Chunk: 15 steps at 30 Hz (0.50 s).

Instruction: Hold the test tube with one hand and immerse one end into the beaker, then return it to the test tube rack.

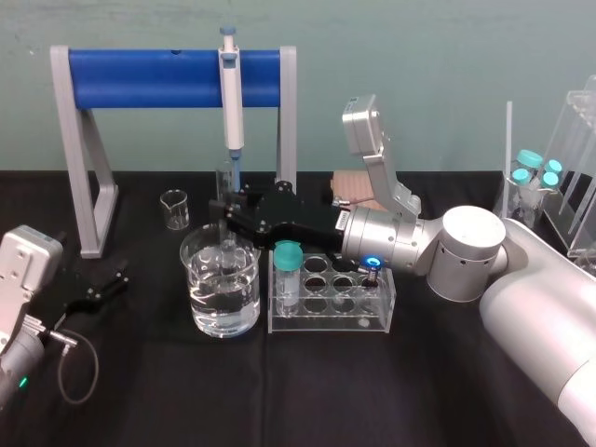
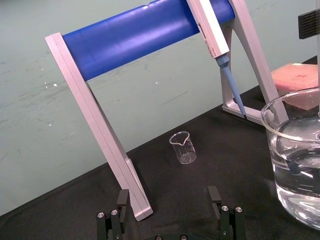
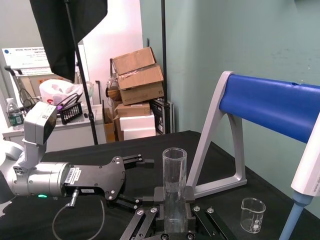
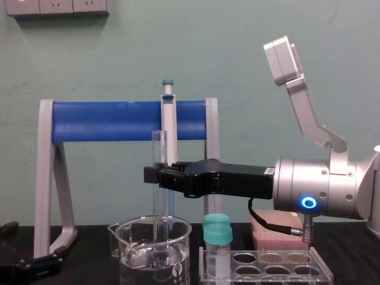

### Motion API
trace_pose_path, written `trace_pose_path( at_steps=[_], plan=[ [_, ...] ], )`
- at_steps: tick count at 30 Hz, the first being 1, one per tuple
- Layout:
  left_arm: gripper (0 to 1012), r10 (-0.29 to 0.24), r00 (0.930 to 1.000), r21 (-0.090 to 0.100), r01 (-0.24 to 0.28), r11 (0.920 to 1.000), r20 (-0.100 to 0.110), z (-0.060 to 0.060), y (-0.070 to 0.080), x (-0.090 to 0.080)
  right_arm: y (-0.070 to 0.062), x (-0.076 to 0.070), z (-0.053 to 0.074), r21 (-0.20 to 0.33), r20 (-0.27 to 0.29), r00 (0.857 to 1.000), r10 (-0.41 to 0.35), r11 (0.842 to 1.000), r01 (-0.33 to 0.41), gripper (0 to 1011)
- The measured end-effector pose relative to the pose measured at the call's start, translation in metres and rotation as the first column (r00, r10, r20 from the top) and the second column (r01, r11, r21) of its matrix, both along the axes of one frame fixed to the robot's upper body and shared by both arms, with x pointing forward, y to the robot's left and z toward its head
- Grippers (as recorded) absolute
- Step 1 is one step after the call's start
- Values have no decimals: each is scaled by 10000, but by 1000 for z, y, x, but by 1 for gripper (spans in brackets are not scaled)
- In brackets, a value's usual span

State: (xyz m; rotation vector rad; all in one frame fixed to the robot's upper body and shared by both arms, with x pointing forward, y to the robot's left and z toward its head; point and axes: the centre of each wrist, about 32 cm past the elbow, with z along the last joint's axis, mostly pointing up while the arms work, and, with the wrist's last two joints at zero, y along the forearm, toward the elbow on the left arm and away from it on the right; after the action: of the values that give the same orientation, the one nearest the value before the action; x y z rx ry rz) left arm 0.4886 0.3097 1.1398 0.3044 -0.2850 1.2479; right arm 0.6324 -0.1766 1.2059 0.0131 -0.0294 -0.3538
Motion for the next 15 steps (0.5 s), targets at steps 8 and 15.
trace_pose_path(
  at_steps=[8,15],
  plan=[
    [1000,0,10000,0,0,10000,0,0,0,0,1,0,0,-1,-12,10000,22,10000,-22,225],
    [1000,0,10000,0,0,10000,1,0,0,0,1,-1,0,4,-8,10000,33,10000,-33,225]
  ],
)
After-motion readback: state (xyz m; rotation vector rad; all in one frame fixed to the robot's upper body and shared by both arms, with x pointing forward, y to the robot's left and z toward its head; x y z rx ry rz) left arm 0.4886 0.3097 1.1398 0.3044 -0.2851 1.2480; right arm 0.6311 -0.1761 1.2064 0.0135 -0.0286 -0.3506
